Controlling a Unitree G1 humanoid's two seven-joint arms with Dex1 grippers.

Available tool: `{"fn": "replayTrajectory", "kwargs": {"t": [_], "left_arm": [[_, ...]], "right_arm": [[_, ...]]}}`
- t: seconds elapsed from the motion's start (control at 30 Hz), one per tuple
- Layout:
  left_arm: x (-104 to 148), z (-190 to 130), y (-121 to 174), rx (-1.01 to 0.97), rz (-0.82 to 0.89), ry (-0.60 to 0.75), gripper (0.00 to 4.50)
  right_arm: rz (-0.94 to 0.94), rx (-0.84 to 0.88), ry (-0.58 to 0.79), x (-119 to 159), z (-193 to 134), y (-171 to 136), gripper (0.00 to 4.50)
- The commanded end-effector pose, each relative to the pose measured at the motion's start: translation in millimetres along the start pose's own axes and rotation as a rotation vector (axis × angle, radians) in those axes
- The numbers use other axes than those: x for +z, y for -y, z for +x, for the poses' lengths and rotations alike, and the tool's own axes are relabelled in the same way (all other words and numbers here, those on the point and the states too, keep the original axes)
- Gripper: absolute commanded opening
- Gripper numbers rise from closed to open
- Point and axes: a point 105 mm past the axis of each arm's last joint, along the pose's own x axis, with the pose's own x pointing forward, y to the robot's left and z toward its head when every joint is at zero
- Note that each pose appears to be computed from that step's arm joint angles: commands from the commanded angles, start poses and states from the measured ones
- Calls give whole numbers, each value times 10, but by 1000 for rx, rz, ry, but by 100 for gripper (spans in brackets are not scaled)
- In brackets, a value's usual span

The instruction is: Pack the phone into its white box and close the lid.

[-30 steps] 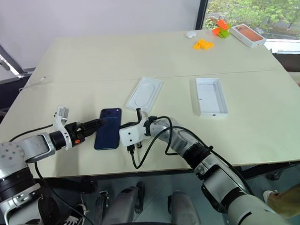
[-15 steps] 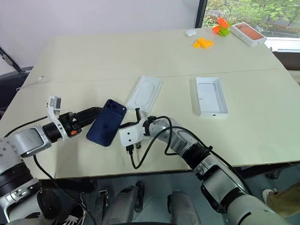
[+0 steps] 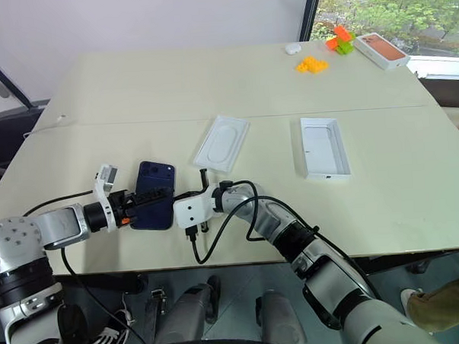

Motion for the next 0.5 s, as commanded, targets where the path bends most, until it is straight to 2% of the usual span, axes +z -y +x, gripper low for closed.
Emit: {"fn": "replayTrajectory", "kwargs": {"t": [0.03,0.13,0.17,0.2,0.3,0.43,0.5], "left_arm": [[15,-23,-62,29,-9,8,450],[7,-46,-80,32,-18,9,450],[17,-56,-74,21,-25,18,395],[26,-62,-70,13,-30,24,361],[46,-69,-71,11,-29,38,218],[44,-77,-96,19,-37,38,8],[49,-80,-99,15,-45,45,3]], "right_arm": [[-5,-19,41,116,5,50,5],[-6,-20,40,114,5,51,5],[-6,-20,39,115,5,52,0],[-6,-20,40,115,5,53,0],[-6,-19,41,118,8,56,0],[-6,-17,41,121,12,60,0],[-6,-20,39,120,10,68,0]]}}
